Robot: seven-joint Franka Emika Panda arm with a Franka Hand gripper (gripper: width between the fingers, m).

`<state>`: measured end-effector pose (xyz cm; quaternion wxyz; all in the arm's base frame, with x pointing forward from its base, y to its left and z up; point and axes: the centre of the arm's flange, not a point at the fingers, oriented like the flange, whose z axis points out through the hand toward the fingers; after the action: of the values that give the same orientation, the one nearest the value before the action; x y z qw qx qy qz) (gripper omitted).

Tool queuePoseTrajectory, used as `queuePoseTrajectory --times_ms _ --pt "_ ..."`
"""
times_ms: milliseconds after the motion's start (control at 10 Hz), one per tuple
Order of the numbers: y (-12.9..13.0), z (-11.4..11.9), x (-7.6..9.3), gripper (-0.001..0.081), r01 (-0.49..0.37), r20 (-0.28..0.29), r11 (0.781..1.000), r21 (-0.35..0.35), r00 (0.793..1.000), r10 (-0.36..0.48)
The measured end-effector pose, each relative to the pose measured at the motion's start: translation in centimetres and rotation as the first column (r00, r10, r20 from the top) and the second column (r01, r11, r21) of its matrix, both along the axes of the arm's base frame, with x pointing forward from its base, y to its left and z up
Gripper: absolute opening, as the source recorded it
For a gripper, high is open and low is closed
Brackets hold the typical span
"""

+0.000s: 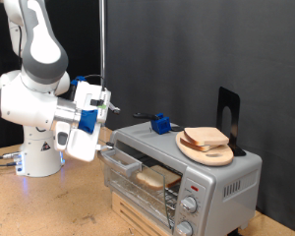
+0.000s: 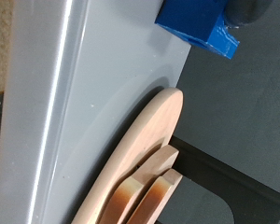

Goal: Make a piece of toast with the oven

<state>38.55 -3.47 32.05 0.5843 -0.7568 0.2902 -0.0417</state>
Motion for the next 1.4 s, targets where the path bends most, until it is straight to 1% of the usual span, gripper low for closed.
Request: queuePoseTrajectory --times_ms 200,400,600,800,900,1000,1100,1300,1400 --pt "1.1 0.2 -0.4 0.0798 0.016 0.025 1.000 -0.025 1.000 -0.015" --pt "1.9 0.3 -0.7 0.0798 0.034 0.037 0.999 -0.040 0.999 -0.032" --pt "2.7 0.4 -1.0 0.0798 0.027 0.059 0.998 -0.056 0.998 -0.024" --pt "3.9 0.3 -1.6 0.0798 0.009 0.072 0.998 -0.055 0.997 -0.005" --pt "4.6 -0.2 -2.0 0.0798 0.001 0.065 0.999 -0.053 0.998 0.002" --pt "5.6 -1.6 -2.7 0.0799 -0.012 0.038 0.998 -0.064 0.999 0.014" --pt "6.0 -2.5 -2.8 0.0799 -0.006 0.033 0.997 -0.072 0.999 0.008" --pt "5.7 -3.1 -3.1 0.0799 -0.002 0.020 0.998 -0.064 1.000 0.003" --pt "5.4 -3.4 -3.4 0.0799 -0.008 0.000 0.999 -0.046 1.000 0.008"
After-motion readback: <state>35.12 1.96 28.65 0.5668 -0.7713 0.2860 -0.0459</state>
